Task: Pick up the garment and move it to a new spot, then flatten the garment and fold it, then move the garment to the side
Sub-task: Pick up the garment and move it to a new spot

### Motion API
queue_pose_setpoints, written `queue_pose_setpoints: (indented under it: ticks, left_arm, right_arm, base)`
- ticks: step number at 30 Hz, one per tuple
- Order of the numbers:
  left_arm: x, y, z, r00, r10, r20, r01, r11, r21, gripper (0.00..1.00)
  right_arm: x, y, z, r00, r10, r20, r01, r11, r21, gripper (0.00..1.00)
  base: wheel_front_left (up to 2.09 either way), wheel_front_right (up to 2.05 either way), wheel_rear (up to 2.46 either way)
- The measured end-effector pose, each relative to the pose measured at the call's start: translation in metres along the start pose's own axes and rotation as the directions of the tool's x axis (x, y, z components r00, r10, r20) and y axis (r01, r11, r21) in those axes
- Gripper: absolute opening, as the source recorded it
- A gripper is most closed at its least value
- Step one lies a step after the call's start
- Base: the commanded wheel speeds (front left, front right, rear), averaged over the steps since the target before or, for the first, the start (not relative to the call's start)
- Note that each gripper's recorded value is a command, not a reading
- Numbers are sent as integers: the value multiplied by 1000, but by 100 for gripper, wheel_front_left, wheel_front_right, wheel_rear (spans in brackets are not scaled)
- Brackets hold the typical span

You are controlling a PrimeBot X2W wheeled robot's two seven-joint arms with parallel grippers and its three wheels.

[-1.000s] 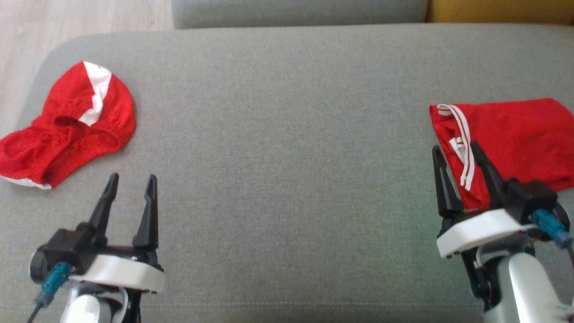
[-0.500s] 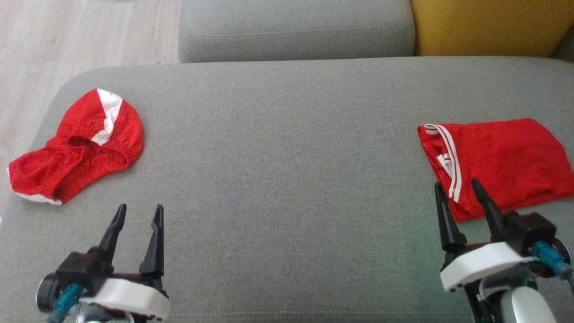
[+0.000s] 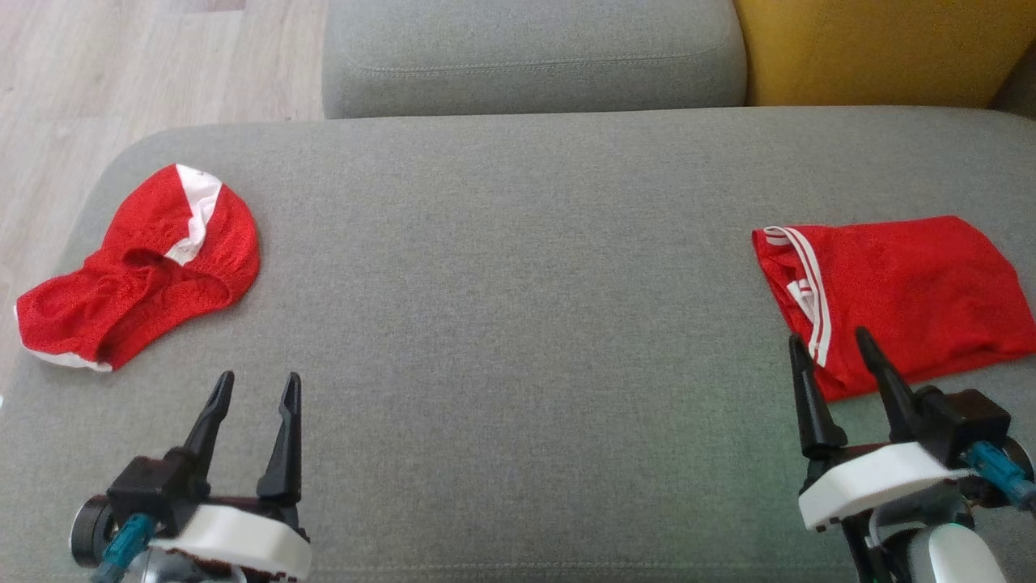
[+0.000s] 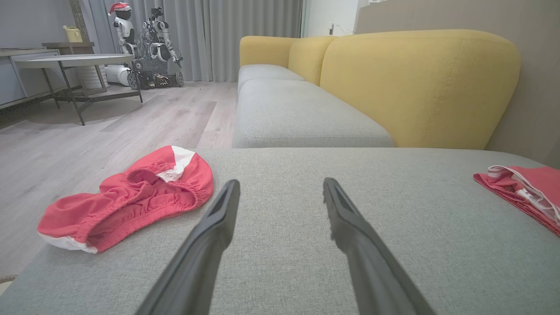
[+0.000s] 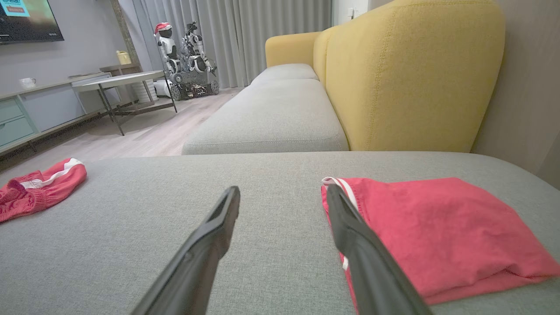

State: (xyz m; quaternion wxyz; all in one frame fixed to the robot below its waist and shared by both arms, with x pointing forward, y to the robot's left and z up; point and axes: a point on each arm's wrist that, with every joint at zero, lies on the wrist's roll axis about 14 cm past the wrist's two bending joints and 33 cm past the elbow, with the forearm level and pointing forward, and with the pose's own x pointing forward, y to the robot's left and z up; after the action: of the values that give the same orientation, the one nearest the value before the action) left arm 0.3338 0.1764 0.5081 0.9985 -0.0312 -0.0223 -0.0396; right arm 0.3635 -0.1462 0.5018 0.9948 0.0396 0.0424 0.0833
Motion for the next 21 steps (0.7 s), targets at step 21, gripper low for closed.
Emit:
queue_pose_setpoints:
  ticks: [21]
  left_arm:
    - [-38,47,4,982,190,18,-190,982,0,100]
  right_arm:
    - [28,57,8,984,177,15,-177,984,-18,100]
  base:
    - [0,0,0]
